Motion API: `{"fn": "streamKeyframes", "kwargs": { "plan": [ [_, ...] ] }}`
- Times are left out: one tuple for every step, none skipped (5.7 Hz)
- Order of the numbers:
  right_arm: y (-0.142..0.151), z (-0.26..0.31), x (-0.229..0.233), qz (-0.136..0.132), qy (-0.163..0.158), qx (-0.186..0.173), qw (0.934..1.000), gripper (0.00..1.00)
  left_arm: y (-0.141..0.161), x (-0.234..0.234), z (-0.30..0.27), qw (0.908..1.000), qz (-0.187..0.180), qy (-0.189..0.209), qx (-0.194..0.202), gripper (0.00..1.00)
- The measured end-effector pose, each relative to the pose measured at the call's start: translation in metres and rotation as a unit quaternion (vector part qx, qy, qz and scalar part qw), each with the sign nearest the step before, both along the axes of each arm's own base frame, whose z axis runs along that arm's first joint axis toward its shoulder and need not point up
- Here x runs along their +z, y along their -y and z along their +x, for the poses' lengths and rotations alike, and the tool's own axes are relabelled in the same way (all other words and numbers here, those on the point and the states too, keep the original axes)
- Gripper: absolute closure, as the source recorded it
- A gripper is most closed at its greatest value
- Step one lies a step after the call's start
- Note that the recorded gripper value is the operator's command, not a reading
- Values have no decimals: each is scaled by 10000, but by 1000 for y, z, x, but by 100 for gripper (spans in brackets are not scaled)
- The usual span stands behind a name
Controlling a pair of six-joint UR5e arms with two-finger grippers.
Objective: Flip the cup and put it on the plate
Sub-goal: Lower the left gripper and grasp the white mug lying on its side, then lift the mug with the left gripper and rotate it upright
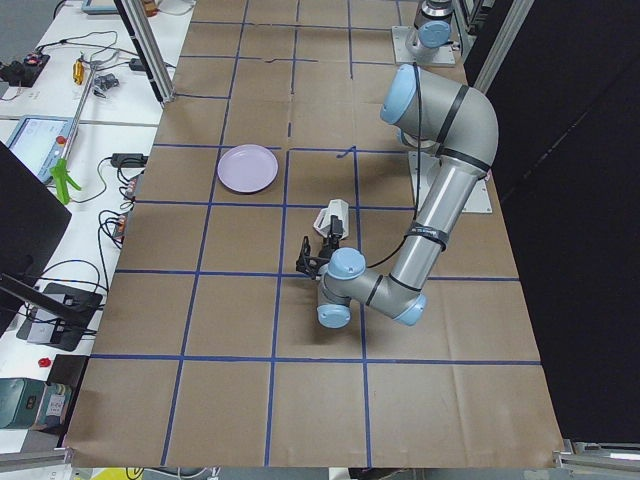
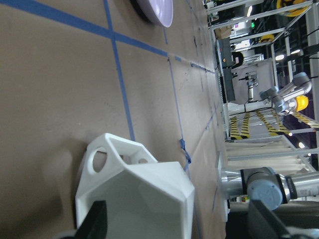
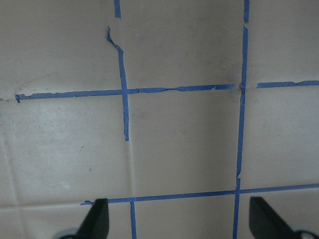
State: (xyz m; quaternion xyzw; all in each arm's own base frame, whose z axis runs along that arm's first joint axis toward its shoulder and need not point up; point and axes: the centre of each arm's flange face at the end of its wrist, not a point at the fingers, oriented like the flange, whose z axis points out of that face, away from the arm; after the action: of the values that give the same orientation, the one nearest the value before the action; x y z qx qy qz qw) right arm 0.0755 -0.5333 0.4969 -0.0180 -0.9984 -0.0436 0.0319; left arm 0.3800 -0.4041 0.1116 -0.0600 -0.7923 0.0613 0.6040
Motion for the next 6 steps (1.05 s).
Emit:
{"fn": "streamKeyframes", "kwargs": {
  "plan": [
    [0,0,0,0,0,0,10000,0,-1,-1,-6,9994,113,-296,148,1],
    [0,0,0,-2,0,0,10000,0,-2,-1,-10,9986,189,-461,204,10],
    [0,0,0,-4,0,0,10000,0,-3,-2,-12,9979,245,-561,222,37],
    [0,0,0,-2,0,0,10000,0,-3,-5,-13,9975,270,-615,224,68],
    [0,0,0,0,0,0,10000,0,-4,-8,-13,9973,272,-643,211,96],
    [0,0,0,0,0,0,10000,0,-4,-10,-13,9976,187,-642,172,100]
  ]
}}
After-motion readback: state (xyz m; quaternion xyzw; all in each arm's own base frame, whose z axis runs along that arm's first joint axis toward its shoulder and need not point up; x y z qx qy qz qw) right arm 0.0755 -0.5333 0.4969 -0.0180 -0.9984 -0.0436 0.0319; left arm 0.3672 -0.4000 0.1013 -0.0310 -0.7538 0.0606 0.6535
